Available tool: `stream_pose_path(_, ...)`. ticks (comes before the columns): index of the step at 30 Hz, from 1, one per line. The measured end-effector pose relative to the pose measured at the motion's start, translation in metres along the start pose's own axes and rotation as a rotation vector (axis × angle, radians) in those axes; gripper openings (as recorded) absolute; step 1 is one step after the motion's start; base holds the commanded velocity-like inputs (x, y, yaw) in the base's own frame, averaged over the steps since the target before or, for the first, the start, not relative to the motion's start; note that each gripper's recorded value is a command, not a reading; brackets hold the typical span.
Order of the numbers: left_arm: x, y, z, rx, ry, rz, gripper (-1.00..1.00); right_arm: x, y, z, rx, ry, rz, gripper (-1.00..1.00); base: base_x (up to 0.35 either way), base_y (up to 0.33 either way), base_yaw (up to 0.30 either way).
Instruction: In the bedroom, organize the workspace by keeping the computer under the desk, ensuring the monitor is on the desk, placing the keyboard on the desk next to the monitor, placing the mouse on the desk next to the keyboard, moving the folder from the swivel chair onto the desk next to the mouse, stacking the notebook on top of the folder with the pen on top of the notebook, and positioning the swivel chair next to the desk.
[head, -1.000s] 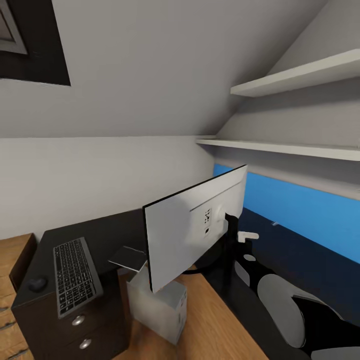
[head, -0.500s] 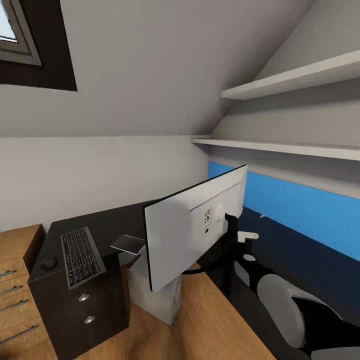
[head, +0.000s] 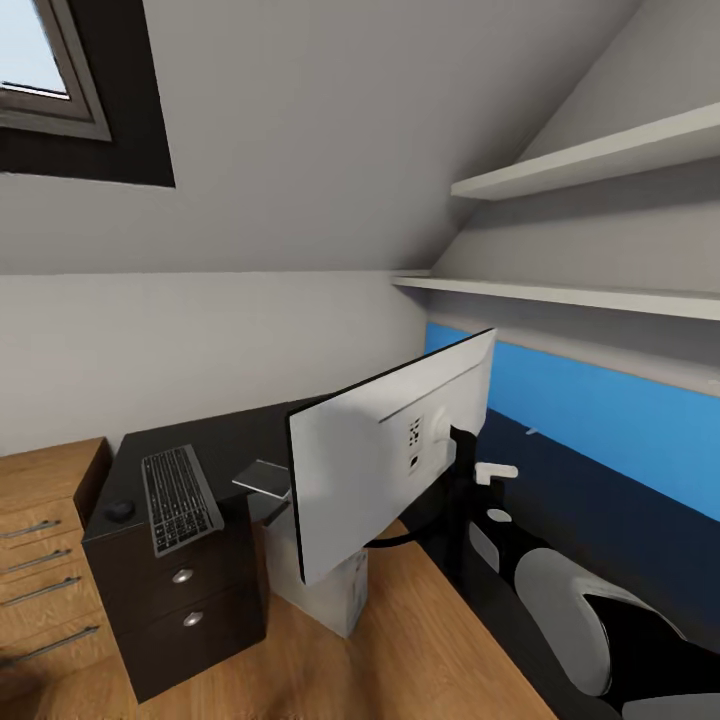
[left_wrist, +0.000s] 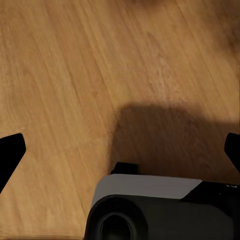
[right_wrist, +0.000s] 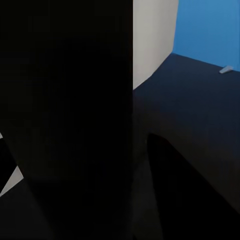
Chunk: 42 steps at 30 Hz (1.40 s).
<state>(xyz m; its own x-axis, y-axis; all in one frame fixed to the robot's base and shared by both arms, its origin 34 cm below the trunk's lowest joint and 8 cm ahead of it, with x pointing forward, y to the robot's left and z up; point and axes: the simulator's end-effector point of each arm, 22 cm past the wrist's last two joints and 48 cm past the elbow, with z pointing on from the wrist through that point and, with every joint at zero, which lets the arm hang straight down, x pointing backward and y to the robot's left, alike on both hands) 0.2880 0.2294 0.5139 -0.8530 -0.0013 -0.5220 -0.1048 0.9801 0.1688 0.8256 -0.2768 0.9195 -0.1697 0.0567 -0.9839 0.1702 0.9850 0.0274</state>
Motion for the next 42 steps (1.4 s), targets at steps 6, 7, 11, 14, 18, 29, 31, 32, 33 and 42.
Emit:
stream_pose_path(6, 0.000, 0.002, 0.000, -0.005, -0.002, 0.000, 1.00, 0.000, 0.000, 0.000, 0.000, 0.001, 0.000, -1.00, 0.000, 0.000, 0.156)
stream_pose_path(7, 0.000, 0.002, 0.000, -0.005, -0.002, -0.001, 1.00, 0.000, 0.000, 0.000, -0.001, 0.001, -0.001, -1.00, 0.000, 0.000, 0.064)
stream_pose_path(11, -0.002, 0.007, 0.002, -0.019, 0.001, -0.023, 1.00, 0.000, 0.000, 0.000, -0.001, 0.000, -0.002, -1.00, -0.114, -0.120, 0.018)
stream_pose_path(14, -0.003, 0.010, 0.003, -0.030, 0.003, -0.040, 1.00, 0.000, 0.000, 0.000, 0.000, 0.000, 0.000, -1.00, -0.208, -0.254, 0.001)
stream_pose_path(18, -0.003, 0.016, 0.005, -0.040, 0.004, -0.044, 1.00, 0.000, 0.000, 0.000, 0.000, 0.000, 0.000, -1.00, -0.100, -0.312, 0.000)
stream_pose_path(29, -0.009, 0.096, 0.021, -0.240, 0.040, -0.338, 1.00, -0.001, 0.000, 0.000, 0.001, -0.001, 0.001, -1.00, -0.008, -0.283, 0.000)
stream_pose_path(31, -0.012, 0.103, 0.024, -0.234, 0.036, -0.396, 1.00, -0.001, 0.000, 0.000, 0.001, -0.002, 0.001, -1.00, 0.000, -0.062, 0.000)
stream_pose_path(32, -0.013, 0.103, 0.025, -0.227, 0.034, -0.408, 1.00, -0.001, 0.000, 0.000, 0.000, -0.002, 0.000, -1.00, 0.000, -0.035, 0.000)
stream_pose_path(33, -0.015, 0.102, 0.027, -0.211, 0.029, -0.424, 1.00, -0.001, 0.000, 0.000, 0.000, -0.002, 0.000, -1.00, 0.000, -0.023, 0.000)
stream_pose_path(42, -0.021, 0.097, 0.030, -0.167, 0.017, -0.454, 1.00, -0.001, -0.001, 0.000, 0.002, -0.001, 0.001, -1.00, 0.000, -0.006, 0.039)
